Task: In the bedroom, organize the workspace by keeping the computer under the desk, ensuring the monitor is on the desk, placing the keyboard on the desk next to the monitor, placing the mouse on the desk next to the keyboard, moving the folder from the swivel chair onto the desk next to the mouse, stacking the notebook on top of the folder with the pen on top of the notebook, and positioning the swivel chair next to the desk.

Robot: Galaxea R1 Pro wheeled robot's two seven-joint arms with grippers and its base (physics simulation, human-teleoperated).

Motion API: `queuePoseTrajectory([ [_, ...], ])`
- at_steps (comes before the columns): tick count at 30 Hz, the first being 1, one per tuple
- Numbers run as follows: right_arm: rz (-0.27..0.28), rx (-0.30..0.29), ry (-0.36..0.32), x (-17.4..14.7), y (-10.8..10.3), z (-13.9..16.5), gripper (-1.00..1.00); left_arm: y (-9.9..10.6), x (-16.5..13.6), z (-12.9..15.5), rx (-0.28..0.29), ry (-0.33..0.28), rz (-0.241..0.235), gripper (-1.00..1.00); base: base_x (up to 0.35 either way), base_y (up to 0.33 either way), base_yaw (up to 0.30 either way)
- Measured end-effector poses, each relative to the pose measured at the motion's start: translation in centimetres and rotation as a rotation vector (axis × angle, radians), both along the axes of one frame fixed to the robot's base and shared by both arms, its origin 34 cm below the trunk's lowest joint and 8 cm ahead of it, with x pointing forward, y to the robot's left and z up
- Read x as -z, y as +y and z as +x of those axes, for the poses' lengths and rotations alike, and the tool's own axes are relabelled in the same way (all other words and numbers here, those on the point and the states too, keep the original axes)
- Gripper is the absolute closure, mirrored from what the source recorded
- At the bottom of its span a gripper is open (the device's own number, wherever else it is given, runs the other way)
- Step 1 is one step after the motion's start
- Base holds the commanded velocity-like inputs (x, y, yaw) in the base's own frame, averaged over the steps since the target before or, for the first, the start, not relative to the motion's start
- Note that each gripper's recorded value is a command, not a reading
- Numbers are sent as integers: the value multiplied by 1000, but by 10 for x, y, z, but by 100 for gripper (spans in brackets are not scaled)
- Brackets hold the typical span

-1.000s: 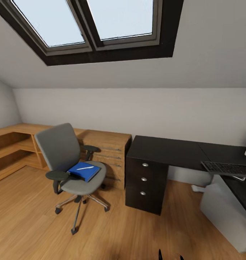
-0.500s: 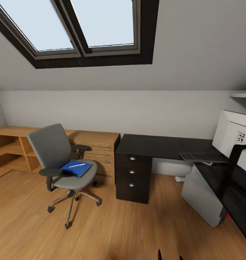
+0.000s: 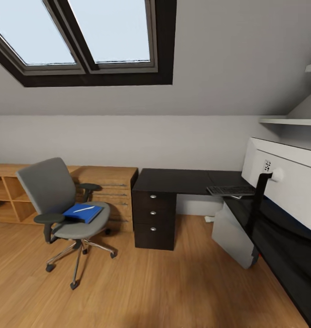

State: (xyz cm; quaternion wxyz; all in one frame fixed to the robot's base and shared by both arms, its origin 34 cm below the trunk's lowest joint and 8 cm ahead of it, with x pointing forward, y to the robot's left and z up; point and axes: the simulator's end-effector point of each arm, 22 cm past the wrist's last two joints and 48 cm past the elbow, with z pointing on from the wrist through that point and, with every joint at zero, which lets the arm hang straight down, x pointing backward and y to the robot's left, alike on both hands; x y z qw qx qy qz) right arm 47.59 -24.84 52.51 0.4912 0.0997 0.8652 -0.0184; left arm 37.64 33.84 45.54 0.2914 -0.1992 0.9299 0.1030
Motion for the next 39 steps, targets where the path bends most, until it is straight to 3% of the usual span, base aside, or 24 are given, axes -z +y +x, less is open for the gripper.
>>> queuePoseTrajectory([
  [6,-28,7,54,19,-20,-40,-100,8,6,-24,-5,16,25,-100,-5,0,-230],
  [11,-39,11,87,28,-29,-64,-100,13,-3,-21,-3,-67,54,-100,-1,0,-270],
  [15,-44,10,112,36,-33,-85,-100,-3,-6,-12,42,-120,10,-100,0,0,-290],
  [25,-42,5,116,38,-30,-94,-100,-7,-7,-9,55,-133,-6,-100,-183,0,-277],
  [39,-46,7,138,42,-35,-101,-100,-9,-6,-9,55,-133,-9,-100,-319,-66,-29],
])
